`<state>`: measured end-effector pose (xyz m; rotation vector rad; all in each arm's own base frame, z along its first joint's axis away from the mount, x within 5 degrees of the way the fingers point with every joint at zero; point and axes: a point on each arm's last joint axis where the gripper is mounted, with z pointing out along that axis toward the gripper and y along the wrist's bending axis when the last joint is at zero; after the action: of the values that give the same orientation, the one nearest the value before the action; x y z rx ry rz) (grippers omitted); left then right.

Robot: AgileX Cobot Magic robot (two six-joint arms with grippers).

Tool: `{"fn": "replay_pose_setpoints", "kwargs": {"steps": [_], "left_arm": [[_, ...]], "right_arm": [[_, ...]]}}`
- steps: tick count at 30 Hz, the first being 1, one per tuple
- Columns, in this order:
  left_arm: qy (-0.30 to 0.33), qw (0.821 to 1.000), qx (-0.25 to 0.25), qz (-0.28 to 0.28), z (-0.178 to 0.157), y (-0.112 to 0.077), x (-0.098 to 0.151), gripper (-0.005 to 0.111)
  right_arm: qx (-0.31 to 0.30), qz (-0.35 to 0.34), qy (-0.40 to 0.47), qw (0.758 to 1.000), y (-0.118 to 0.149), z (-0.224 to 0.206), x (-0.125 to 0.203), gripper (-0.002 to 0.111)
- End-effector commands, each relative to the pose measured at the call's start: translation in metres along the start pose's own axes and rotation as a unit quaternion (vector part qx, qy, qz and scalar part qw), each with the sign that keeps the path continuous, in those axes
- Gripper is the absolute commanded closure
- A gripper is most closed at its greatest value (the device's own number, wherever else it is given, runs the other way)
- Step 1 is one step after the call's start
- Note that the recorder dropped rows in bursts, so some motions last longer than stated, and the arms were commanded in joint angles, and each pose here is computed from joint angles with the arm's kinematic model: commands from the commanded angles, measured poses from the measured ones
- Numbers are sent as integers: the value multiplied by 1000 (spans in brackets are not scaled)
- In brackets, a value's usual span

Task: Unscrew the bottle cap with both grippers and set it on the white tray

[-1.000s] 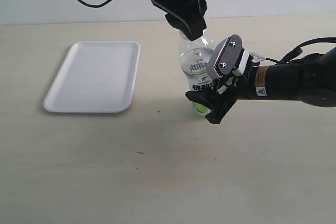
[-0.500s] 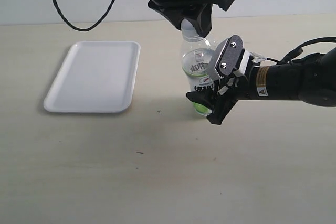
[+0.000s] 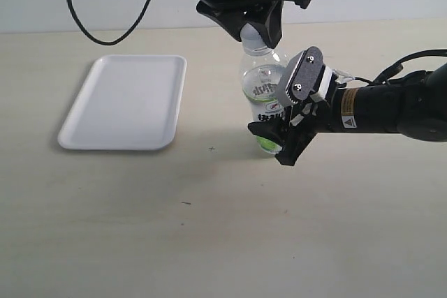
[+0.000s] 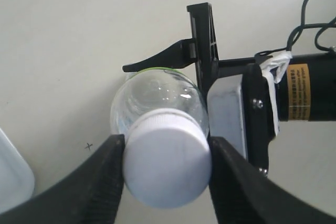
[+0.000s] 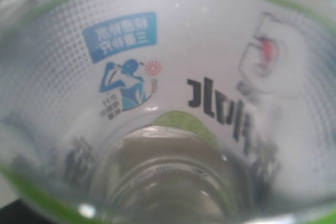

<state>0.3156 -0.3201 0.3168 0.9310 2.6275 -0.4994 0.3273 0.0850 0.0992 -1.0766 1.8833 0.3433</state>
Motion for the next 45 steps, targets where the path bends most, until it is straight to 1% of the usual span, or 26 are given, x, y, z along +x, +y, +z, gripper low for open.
{"fn": "replay_pose_setpoints", "kwargs": {"steps": [1, 4, 9, 16, 22, 27, 29, 35, 37, 39, 41, 45], "left_arm": [[-1, 998, 57, -17, -4, -17, 1, 107], [-3, 999, 53, 11, -4, -16, 1, 107], [-7, 999, 37, 18, -6, -13, 1, 107], [-44, 998, 39, 27, -26, -18, -9, 107], [-48, 998, 37, 28, -28, -18, -10, 107], [-54, 997, 29, 51, -33, -16, -10, 107], [-65, 996, 16, 54, -44, -9, -11, 107], [-117, 990, -27, 78, -95, 21, -9, 107], [-128, 988, -38, 72, -107, 33, -8, 107], [-131, 988, -46, 61, -110, 44, -8, 107], [-121, 989, -60, 57, -106, 54, -6, 107], [-64, 988, -119, 71, -78, 74, 1, 107]], "right_arm": [[5, 7, 71, 997, 1, 1, 18, 108], [3, 5, 72, 997, 1, 1, 18, 108], [3, 5, 72, 997, 1, 1, 18, 108], [3, 5, 72, 997, 1, 1, 18, 108], [4, 6, 72, 997, 1, 1, 18, 108], [4, 6, 72, 997, 1, 1, 18, 108], [4, 6, 72, 997, 1, 1, 18, 108], [3, 9, 72, 997, 1, 1, 18, 108], [3, 9, 72, 997, 1, 1, 18, 108], [3, 9, 72, 997, 1, 1, 18, 108], [3, 10, 72, 997, 1, 1, 18, 108], [4, 13, 72, 997, 1, 1, 18, 108]]}}
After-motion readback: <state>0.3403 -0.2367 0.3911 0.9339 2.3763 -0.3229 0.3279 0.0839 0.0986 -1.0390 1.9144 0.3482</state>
